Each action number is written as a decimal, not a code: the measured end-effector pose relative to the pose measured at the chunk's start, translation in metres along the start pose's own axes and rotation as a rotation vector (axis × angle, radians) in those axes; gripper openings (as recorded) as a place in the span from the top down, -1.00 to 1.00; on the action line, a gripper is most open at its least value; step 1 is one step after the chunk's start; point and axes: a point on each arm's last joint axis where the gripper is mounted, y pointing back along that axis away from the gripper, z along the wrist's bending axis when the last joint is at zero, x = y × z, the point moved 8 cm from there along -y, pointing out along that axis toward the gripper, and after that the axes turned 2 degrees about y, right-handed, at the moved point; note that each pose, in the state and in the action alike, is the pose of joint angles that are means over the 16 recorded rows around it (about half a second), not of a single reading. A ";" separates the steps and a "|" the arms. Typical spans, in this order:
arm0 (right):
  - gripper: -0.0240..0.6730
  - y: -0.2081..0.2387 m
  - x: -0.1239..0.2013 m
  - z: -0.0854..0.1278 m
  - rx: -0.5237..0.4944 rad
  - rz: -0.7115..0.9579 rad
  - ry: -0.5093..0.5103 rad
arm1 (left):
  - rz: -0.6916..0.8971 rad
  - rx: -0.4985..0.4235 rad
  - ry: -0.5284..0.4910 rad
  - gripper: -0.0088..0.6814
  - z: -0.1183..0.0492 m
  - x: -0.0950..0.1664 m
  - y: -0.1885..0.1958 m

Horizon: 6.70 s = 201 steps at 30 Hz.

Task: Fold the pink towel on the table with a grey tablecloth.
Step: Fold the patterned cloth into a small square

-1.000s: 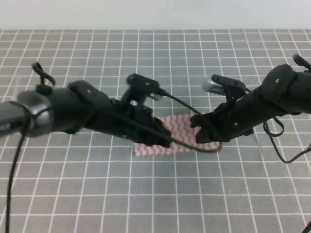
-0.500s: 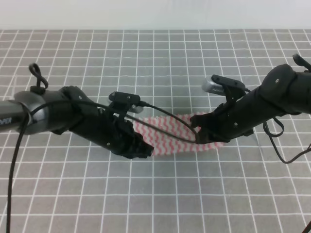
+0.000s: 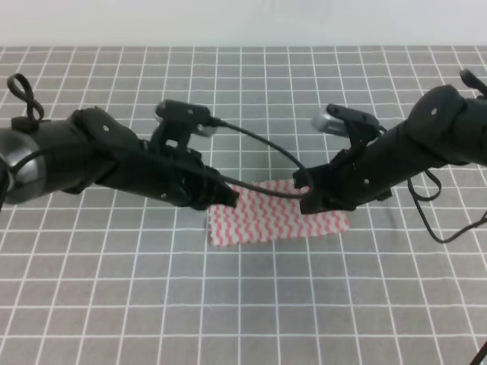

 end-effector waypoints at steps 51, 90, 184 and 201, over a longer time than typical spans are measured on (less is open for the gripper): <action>0.33 -0.017 -0.021 -0.061 0.128 -0.059 -0.057 | 0.027 -0.034 0.067 0.98 0.020 0.011 -0.037; 0.89 -0.014 -0.019 -0.047 0.060 -0.019 -0.082 | 0.033 -0.030 0.062 0.97 0.020 0.011 -0.037; 0.96 -0.050 -0.018 0.073 -0.202 -0.010 0.011 | -0.059 -0.011 0.149 0.98 0.065 -0.007 0.003; 0.96 -0.062 -0.015 0.068 -0.198 0.001 -0.011 | -0.063 -0.010 0.150 0.98 0.065 -0.008 0.004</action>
